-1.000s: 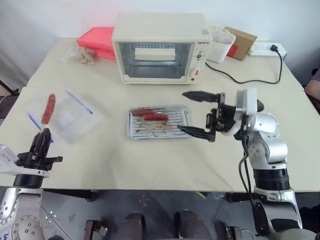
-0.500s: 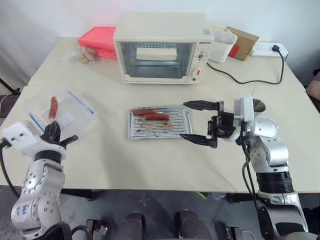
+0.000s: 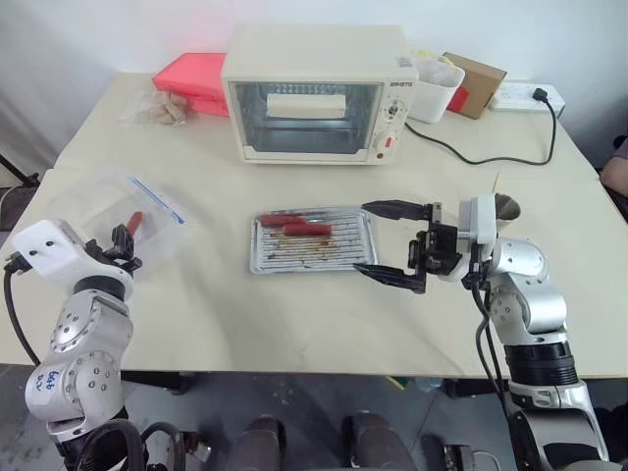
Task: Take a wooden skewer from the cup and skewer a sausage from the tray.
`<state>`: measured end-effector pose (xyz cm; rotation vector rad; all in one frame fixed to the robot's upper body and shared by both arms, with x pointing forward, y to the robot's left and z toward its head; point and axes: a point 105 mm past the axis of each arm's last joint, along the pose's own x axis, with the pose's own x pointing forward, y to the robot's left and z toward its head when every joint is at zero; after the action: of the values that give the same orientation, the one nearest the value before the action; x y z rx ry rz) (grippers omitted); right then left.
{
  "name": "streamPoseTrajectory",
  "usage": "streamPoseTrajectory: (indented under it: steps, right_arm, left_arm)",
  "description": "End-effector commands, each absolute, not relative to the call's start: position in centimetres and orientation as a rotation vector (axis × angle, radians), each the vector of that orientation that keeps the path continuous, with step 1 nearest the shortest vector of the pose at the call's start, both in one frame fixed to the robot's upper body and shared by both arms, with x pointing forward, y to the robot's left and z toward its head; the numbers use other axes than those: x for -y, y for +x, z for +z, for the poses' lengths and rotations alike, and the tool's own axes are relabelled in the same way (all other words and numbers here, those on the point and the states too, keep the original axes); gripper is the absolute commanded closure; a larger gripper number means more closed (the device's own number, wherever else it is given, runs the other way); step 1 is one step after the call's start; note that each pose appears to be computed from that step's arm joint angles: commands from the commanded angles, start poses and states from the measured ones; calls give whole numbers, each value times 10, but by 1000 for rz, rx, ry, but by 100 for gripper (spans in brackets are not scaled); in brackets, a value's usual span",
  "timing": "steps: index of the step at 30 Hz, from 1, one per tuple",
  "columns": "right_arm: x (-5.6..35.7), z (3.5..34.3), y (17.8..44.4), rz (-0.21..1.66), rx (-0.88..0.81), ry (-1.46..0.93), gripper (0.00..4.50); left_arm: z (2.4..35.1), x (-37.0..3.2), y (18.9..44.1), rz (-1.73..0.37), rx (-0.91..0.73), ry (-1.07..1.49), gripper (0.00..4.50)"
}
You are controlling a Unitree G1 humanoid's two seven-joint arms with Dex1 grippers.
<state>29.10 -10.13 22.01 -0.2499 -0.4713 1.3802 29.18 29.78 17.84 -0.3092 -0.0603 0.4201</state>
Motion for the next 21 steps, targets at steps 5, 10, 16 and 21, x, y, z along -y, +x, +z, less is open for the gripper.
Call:
streamPoseTrajectory:
  steps: [5, 10, 16, 21]
  right_arm:
    - [106, 236, 288, 1378, 523, -289, 0]
    - [118, 232, 285, 1365, 454, -300, 0]
    - [146, 214, 279, 1265, 302, -358, 0]
    - [158, 196, 267, 1215, 213, -425, 0]
  left_arm:
    - [209, -294, 286, 273, 187, -282, 1]
    - [235, -267, 278, -131, 271, -155, 1]
    - [213, -231, 264, -741, 67, 228, 1]
    - [181, -221, 269, -959, -27, 400, 1]
